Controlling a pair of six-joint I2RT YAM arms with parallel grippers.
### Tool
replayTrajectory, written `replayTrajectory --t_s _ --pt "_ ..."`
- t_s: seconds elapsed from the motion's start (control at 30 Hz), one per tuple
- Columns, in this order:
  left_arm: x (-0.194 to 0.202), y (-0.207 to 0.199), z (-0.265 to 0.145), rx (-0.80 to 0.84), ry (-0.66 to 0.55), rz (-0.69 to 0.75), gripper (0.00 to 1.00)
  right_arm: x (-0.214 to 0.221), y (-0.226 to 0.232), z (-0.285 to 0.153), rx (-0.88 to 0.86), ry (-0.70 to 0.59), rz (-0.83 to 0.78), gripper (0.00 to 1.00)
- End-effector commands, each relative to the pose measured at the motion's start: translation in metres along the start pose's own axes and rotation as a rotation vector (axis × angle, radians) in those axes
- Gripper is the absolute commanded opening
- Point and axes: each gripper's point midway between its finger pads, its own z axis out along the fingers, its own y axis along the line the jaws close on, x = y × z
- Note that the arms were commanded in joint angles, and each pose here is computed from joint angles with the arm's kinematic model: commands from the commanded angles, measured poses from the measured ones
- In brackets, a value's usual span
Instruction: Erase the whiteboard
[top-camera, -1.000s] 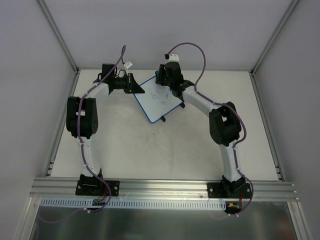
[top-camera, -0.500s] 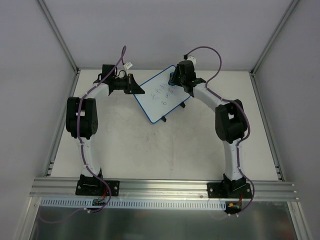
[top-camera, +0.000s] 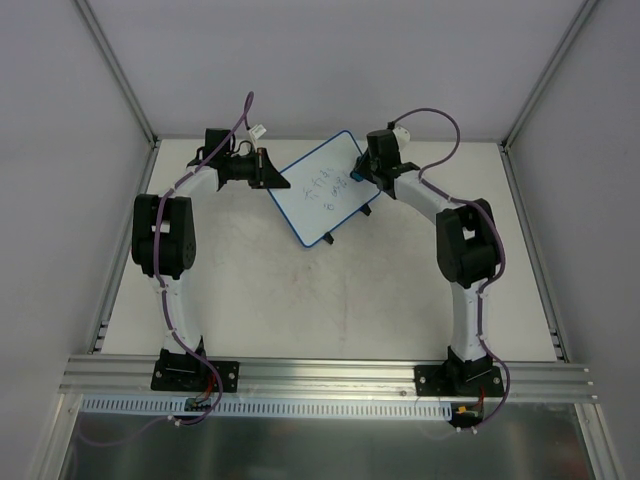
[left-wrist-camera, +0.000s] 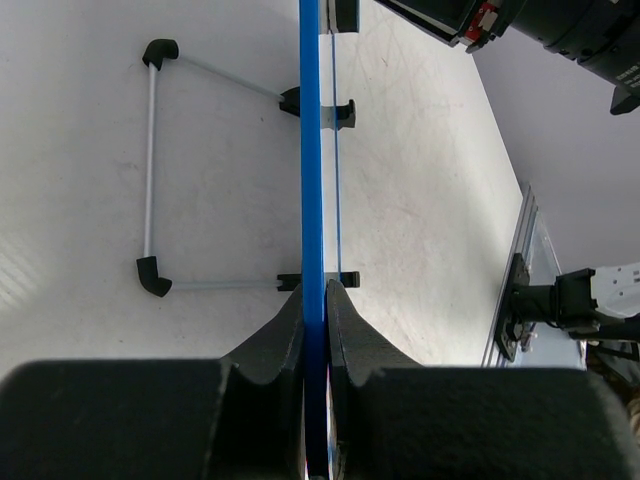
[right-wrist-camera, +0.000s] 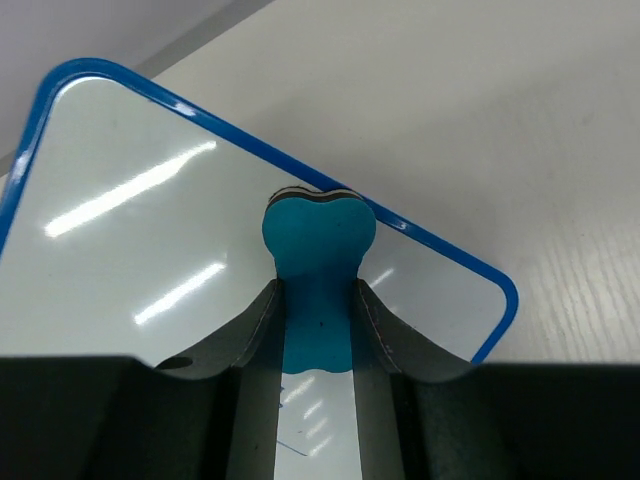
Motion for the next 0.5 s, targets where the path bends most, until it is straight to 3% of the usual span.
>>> replayTrajectory --t_s 0.0,0.47 --pt "0.020 -0.008 0.020 -0.003 0.057 0.142 0.00 0.052 -0.064 0.000 0.212 0.126 -0.003 0.00" --pt "0.022 -0.007 0.021 0.001 0.061 0.134 0.00 0.053 -0.057 -0.001 0.149 0.138 0.018 0.00"
